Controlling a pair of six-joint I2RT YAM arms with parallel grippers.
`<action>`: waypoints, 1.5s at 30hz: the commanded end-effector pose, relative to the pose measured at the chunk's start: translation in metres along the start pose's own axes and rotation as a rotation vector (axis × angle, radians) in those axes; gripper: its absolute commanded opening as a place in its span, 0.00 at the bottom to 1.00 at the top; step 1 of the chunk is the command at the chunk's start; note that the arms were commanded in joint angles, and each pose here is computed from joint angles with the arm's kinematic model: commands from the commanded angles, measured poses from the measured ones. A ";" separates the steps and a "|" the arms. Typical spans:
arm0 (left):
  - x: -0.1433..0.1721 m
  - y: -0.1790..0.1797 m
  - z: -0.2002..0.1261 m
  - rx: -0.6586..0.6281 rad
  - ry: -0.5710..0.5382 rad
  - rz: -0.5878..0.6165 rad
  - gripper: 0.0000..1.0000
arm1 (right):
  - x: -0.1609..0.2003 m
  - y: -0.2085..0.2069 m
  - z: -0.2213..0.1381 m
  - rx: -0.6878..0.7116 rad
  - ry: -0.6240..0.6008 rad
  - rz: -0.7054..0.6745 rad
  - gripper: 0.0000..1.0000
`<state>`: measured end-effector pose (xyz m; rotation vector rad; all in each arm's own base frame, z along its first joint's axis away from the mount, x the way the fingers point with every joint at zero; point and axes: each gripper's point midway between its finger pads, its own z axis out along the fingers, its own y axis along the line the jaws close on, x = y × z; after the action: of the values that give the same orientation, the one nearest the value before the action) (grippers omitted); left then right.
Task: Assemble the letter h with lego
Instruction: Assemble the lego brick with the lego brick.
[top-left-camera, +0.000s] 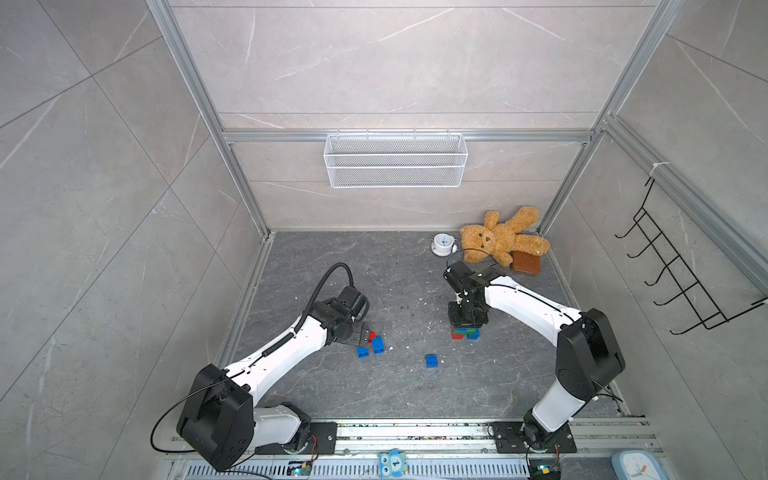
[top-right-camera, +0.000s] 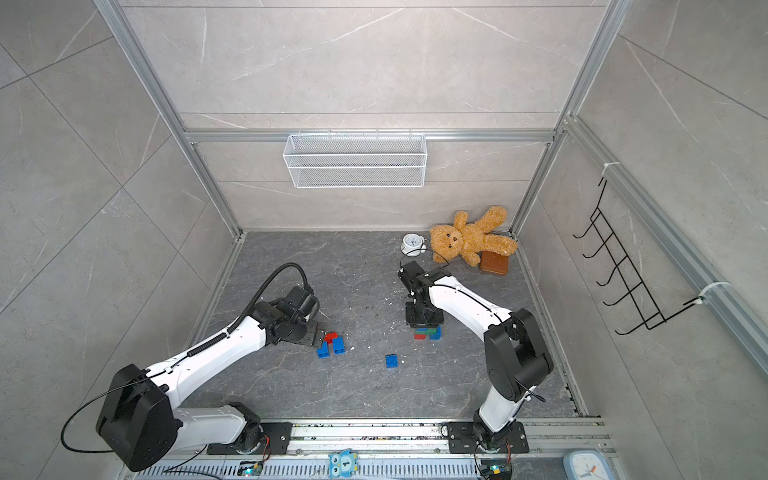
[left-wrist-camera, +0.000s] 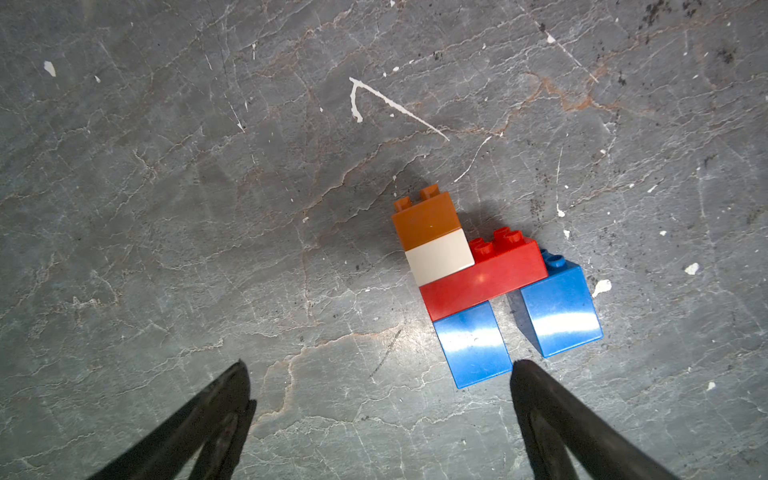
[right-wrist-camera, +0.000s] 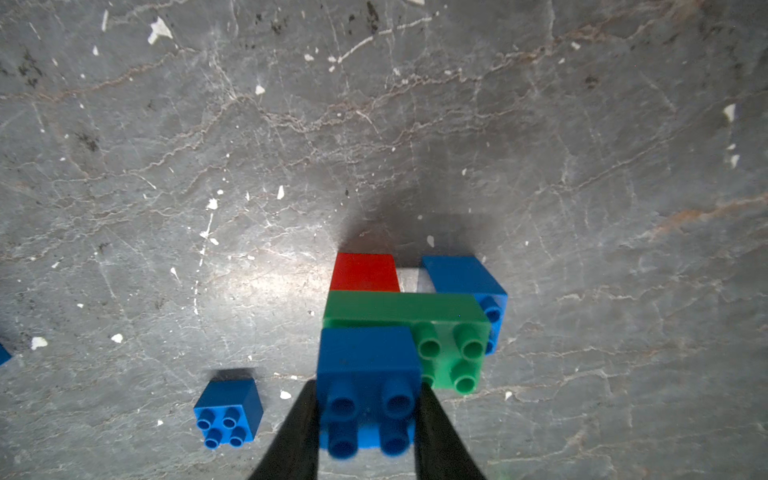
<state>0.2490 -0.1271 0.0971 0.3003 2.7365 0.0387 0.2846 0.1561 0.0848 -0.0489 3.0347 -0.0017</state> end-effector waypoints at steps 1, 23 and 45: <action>-0.008 0.000 -0.011 -0.002 -0.029 0.012 0.99 | 0.001 -0.003 -0.001 0.053 0.018 -0.003 0.00; -0.008 0.000 -0.010 -0.005 -0.025 0.014 1.00 | 0.028 -0.019 0.036 0.167 0.175 -0.015 0.00; -0.009 0.000 -0.010 -0.005 -0.029 0.017 1.00 | 0.021 -0.002 0.027 0.144 0.161 -0.006 0.05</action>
<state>0.2490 -0.1271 0.0971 0.3045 2.7361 0.0395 0.2840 0.1578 0.0776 -0.0585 3.0889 -0.1655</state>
